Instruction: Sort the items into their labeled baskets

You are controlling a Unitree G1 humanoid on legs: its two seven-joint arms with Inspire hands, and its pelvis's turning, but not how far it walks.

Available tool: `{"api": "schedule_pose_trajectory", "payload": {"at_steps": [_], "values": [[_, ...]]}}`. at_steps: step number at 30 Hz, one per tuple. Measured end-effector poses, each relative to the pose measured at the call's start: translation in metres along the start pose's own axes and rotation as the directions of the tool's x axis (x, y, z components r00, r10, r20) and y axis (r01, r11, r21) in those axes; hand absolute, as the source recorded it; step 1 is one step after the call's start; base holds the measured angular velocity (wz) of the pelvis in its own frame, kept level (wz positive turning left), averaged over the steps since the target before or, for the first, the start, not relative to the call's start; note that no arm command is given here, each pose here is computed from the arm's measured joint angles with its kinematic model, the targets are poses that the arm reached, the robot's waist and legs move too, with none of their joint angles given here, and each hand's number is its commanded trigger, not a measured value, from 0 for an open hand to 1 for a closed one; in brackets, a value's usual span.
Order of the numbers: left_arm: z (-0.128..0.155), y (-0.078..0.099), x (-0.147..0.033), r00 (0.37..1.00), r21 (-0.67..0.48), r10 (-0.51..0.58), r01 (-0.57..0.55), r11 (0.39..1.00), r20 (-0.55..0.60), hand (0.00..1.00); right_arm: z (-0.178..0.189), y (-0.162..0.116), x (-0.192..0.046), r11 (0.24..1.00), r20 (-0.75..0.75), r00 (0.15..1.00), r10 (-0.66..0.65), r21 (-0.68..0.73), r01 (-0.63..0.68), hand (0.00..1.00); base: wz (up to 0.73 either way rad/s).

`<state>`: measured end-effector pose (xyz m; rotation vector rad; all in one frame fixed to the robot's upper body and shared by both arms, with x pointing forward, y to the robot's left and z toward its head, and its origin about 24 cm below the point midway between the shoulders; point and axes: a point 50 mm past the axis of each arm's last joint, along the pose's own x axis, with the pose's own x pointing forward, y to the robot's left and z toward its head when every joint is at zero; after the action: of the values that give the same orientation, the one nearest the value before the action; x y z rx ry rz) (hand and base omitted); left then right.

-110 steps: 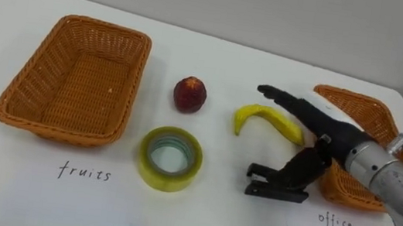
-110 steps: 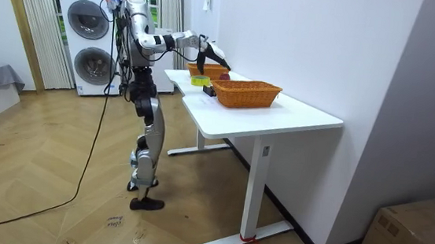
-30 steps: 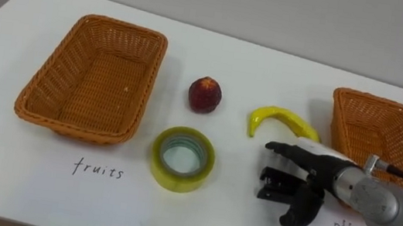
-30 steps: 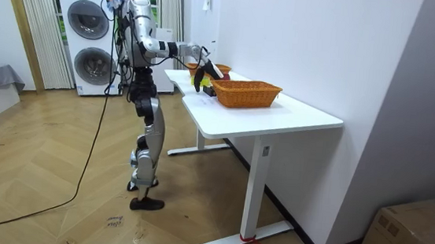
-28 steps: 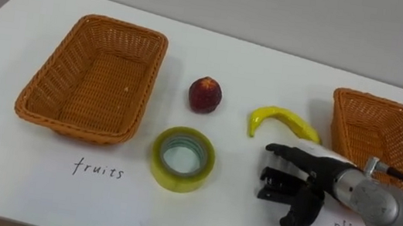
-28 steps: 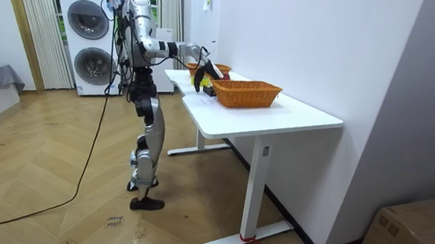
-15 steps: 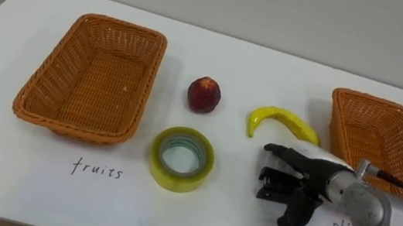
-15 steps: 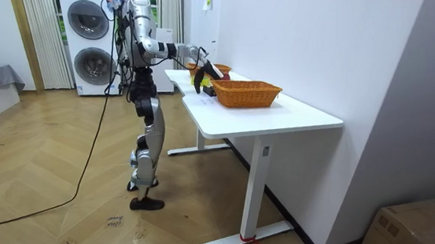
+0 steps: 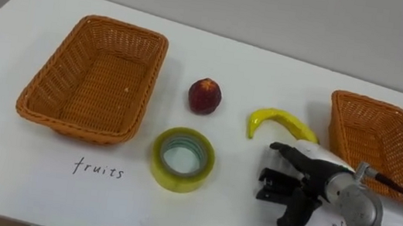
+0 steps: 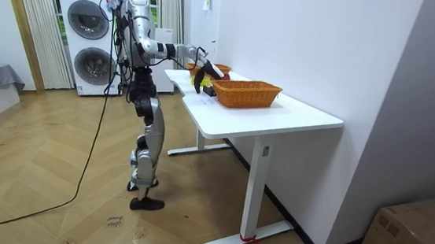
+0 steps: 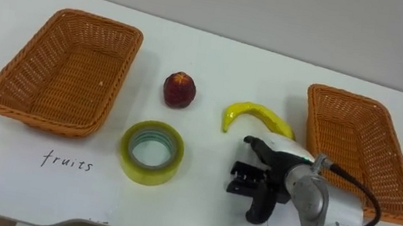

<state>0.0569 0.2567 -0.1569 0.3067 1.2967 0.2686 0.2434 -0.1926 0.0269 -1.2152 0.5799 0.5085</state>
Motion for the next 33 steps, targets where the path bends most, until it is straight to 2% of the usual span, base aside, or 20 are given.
{"api": "schedule_pose_trajectory", "payload": {"at_steps": [11, 31, 33], "values": [[-0.001, 0.001, 0.000, 1.000, 0.004, 0.008, -0.008, 1.000, -0.030, 0.00, -0.003, -0.001, 0.003, 0.999, -0.048, 0.999, 0.021, 0.051, -0.018, 0.00, 0.00], [0.006, 0.001, 0.000, 1.000, 0.002, 0.010, -0.010, 1.000, -0.018, 0.00, 0.000, 0.000, 0.010, 0.993, -0.065, 0.996, 0.069, 0.098, -0.063, 0.00, 0.00], [0.005, 0.001, 0.000, 1.000, 0.002, 0.009, -0.009, 1.000, -0.025, 0.00, 0.001, 0.000, 0.011, 0.994, -0.062, 0.995, 0.074, 0.091, -0.068, 0.40, 0.00]]}}
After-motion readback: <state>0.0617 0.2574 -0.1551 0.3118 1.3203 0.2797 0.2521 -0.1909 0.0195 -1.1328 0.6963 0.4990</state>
